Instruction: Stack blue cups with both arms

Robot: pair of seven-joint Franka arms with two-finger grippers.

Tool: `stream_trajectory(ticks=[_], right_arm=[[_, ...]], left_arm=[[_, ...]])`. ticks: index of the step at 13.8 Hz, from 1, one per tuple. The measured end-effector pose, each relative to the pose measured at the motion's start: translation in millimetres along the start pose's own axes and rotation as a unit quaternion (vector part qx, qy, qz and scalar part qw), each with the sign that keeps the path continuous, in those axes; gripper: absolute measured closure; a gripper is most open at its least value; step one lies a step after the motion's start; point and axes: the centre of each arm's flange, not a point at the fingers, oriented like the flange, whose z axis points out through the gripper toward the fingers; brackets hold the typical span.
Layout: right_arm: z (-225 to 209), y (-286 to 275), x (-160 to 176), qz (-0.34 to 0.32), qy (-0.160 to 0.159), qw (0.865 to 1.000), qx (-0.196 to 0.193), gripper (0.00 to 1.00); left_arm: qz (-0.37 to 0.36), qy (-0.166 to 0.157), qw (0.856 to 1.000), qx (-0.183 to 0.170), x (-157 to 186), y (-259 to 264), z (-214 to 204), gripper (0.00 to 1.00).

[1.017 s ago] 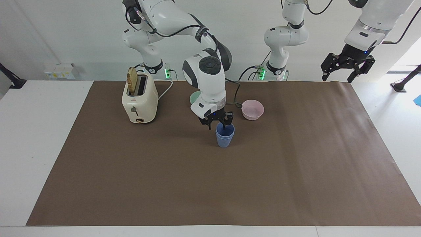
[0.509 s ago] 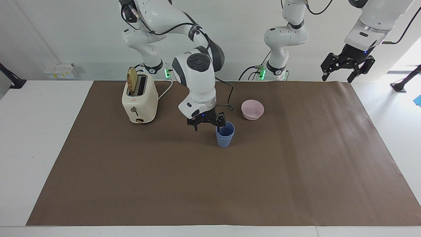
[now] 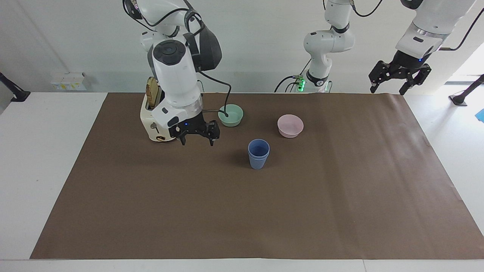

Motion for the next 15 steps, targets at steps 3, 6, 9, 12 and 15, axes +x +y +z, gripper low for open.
stream_trajectory(ticks=[3,6,9,12,15], right_arm=[[-34,43,-4,-0.010,0.000,1.000,-0.003,0.00],[-67,65,-16,0.000,0.008,1.000,-0.005,0.00],[-83,85,-23,0.015,0.005,1.000,-0.007,0.00],[-91,117,-23,0.034,0.002,0.999,-0.009,0.00],[-95,138,-33,0.024,-0.011,1.000,-0.012,0.00]], left_arm=[[0.000,0.000,1.000,0.000,0,0,0,0.00],[0.000,0.000,1.000,0.000,0,0,0,0.00],[0.000,0.000,1.000,0.000,0,0,0,0.00],[0.000,0.000,1.000,0.000,0,0,0,0.00],[0.000,0.000,1.000,0.000,0,0,0,0.00]])
